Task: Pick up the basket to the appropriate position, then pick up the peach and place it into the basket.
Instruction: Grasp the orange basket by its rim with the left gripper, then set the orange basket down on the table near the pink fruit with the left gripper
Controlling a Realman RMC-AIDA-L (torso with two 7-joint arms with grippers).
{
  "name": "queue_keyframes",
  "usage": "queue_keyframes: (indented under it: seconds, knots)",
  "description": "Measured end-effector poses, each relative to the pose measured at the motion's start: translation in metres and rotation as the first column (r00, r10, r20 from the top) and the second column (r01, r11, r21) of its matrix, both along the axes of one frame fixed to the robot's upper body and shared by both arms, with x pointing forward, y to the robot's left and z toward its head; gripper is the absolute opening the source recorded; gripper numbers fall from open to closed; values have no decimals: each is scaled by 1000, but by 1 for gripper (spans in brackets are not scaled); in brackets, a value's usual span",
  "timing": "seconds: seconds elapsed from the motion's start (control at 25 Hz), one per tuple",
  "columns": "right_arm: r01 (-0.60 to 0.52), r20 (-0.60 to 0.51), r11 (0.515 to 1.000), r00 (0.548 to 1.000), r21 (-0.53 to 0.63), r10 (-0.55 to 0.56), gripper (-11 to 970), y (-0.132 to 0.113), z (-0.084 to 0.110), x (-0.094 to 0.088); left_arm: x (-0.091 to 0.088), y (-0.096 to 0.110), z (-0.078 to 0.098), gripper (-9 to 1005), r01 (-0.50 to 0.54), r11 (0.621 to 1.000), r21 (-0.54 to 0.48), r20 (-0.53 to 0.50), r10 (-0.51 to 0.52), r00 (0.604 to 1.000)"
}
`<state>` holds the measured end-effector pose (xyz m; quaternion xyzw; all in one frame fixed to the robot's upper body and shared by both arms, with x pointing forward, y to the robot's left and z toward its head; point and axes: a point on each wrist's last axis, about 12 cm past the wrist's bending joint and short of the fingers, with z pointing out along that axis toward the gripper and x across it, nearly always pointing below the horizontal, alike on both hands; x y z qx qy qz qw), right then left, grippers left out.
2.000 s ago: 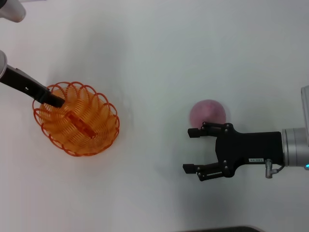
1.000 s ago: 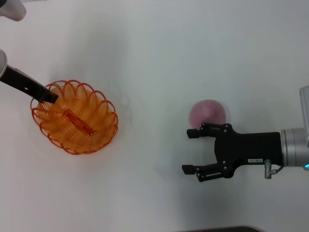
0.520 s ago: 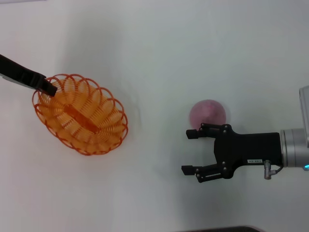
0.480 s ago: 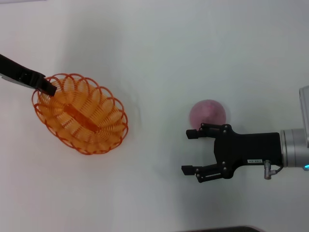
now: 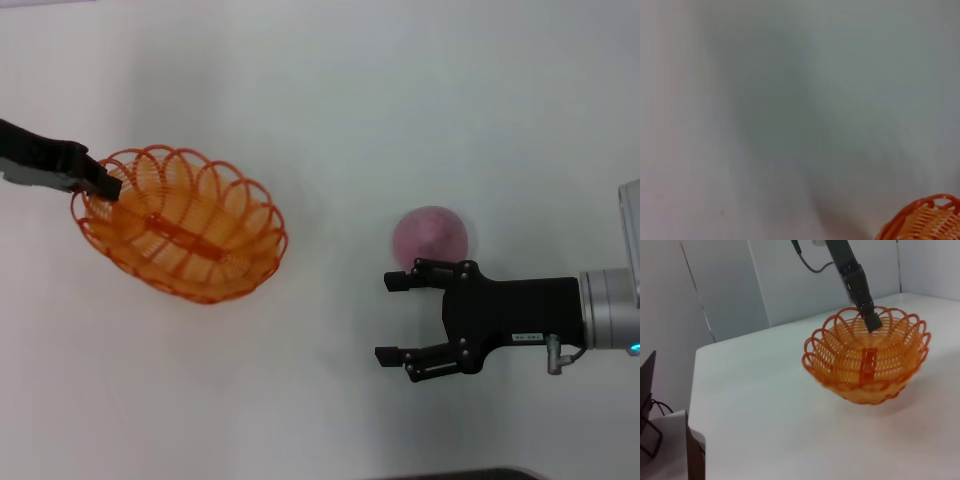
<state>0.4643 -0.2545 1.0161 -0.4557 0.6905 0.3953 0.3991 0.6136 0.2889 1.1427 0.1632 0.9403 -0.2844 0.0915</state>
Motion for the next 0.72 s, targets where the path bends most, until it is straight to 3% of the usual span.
queue_keyframes:
  seconds: [0.2, 0.4, 0.72]
  knots:
    - [4, -9, 1000, 1000, 6, -4, 943, 0, -1, -1, -20, 13, -15, 76, -134, 978, -161, -63, 125, 990]
    - [6, -9, 1000, 1000, 7, -6, 942, 0, -1, -1, -39, 22, -30, 76, -229, 942, -247, -107, 208, 972]
    - [10, -10, 1000, 1000, 11, -9, 942, 1, -1, -1, -58, 18, -42, 76, -296, 908, -297, -118, 273, 955]
